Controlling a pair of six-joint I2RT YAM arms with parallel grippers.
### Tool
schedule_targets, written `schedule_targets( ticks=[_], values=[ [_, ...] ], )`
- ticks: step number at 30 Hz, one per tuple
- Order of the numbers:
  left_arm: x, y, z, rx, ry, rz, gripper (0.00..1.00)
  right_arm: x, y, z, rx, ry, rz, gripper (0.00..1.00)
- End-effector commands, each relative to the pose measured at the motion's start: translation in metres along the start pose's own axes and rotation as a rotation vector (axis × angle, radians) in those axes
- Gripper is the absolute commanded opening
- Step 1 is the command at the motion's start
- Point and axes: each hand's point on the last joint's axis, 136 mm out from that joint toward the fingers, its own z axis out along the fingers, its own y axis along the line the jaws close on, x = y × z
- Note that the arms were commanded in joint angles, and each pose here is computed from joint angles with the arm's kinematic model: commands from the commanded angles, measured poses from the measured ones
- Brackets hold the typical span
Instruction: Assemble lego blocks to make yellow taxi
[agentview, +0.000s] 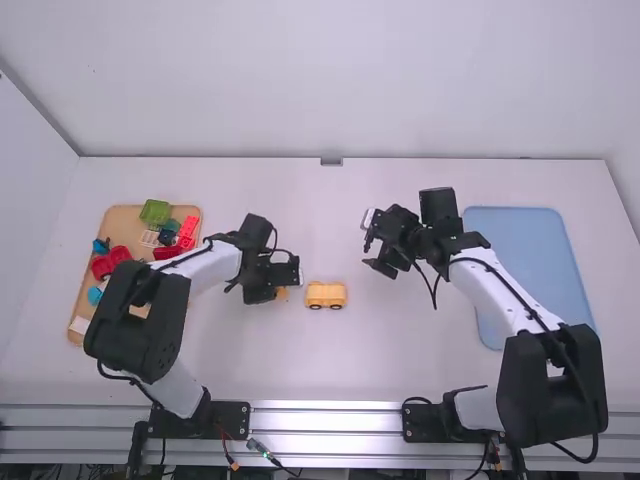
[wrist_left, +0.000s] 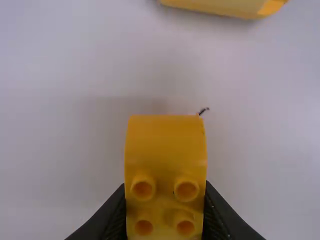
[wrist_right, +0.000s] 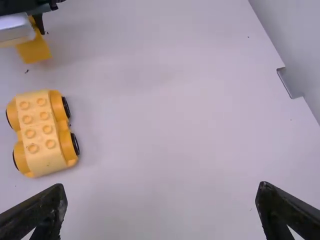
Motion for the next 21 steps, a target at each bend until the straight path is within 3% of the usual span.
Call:
schedule_targets(
  ticks=[1,13,16,17,19,20,21],
  values=[
    [-0.008,-0.009,0.002,0.036,-0.046,0.043,0.09,-0.014,-0.008,-0.008,0.023,-0.03,-0.025,0.99],
    [-0.007,-0.018,0.013,0.04,-0.077,0.083,0.07,-0.013,-0.008,-0.008,0.021,-0.029,-0.023,0.99],
    [-0.005,-0.019,0.02,0.018,-0.083,0.088,0.11,-0.014,-0.007,-0.008,0.02,-0.029,-0.025,0.99],
    [-0.004,-0.02,0.021,0.016,-0.085,0.089,0.15,-0.014,-0.007,-0.008,0.02,-0.029,-0.025,0.99],
    [-0.002,-0.022,0.024,0.009,-0.088,0.111,0.33,-0.014,-0.007,-0.008,0.02,-0.029,-0.025,0.99],
    [-0.002,-0.023,0.025,0.009,-0.088,0.126,0.38,-0.014,-0.007,-0.008,0.02,-0.029,-0.025,0.99],
    [-0.002,-0.023,0.025,0.007,-0.089,0.132,0.61,-0.014,-0.007,-0.008,0.021,-0.029,-0.025,0.99]
  ],
)
